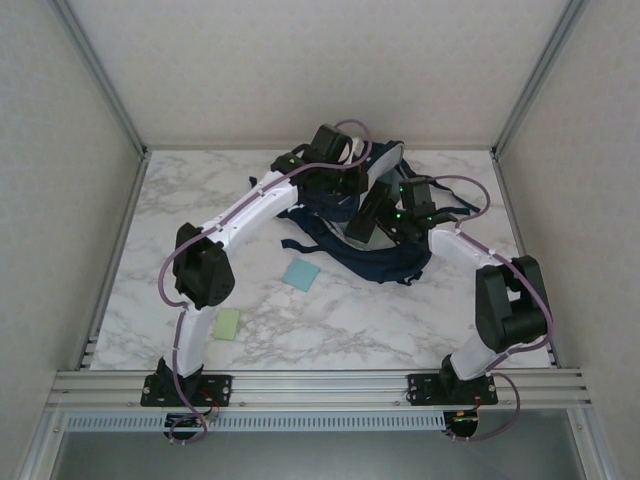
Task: Pack the student bag
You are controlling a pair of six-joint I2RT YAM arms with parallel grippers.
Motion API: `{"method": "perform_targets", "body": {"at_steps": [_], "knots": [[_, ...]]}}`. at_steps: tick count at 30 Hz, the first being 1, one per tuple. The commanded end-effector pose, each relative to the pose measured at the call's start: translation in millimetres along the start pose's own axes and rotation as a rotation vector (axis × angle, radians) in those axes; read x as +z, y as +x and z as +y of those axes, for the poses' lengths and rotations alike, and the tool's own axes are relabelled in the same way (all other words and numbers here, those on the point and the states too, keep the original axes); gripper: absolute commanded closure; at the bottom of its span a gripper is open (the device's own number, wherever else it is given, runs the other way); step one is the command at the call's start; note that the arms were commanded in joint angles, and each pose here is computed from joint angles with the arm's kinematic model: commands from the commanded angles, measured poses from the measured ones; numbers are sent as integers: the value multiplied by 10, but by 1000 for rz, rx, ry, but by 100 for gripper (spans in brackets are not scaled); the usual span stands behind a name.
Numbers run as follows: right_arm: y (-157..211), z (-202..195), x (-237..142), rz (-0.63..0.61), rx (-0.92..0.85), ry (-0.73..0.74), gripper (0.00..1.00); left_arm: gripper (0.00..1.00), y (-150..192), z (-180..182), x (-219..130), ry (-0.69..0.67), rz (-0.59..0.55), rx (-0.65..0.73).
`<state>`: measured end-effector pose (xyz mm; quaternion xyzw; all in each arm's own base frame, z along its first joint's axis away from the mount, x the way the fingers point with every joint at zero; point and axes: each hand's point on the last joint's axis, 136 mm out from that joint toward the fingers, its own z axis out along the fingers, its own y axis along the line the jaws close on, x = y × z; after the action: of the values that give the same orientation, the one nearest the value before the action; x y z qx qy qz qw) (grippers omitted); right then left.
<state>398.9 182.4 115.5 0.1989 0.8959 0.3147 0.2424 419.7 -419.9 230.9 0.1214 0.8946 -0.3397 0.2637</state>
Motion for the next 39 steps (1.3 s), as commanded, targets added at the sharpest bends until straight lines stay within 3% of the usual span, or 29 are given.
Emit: {"method": "perform_targets", "body": {"at_steps": [1, 5, 10, 13, 19, 26, 28, 29, 31, 35, 39], "knots": [[116, -51, 228, 42, -11, -35, 52, 100, -299, -371, -267, 108, -124, 23], [121, 97, 423, 46, -21, -125, 53, 100, -238, -469, -289, 127, -114, 27], [-30, 691, 501, 34, -69, -389, 65, 100, -161, -514, -249, 140, -101, 14], [-50, 812, 482, 51, -103, -419, 65, 100, -114, -474, -204, 131, -93, 6], [103, 421, 119, 56, -178, -198, 51, 97, -77, -294, -130, 83, -90, -9], [284, -159, -834, 5, -303, 139, 29, 94, -96, -193, -69, 73, -86, -21], [302, -281, -1072, -29, -320, 201, 16, 84, -87, -218, -77, 84, -82, -21], [300, -320, -1199, -57, -315, 219, 4, 66, -86, -215, -94, 87, -79, -24], [289, -331, -1364, -112, -295, 208, 1, 40, -95, -207, -160, 83, -87, -22], [281, -423, -1556, -208, -230, 198, 1, 24, -197, 79, -376, 27, -157, -51], [307, -555, -1555, -215, -204, 236, 1, 21, -202, 578, -552, -65, -198, -108]]}}
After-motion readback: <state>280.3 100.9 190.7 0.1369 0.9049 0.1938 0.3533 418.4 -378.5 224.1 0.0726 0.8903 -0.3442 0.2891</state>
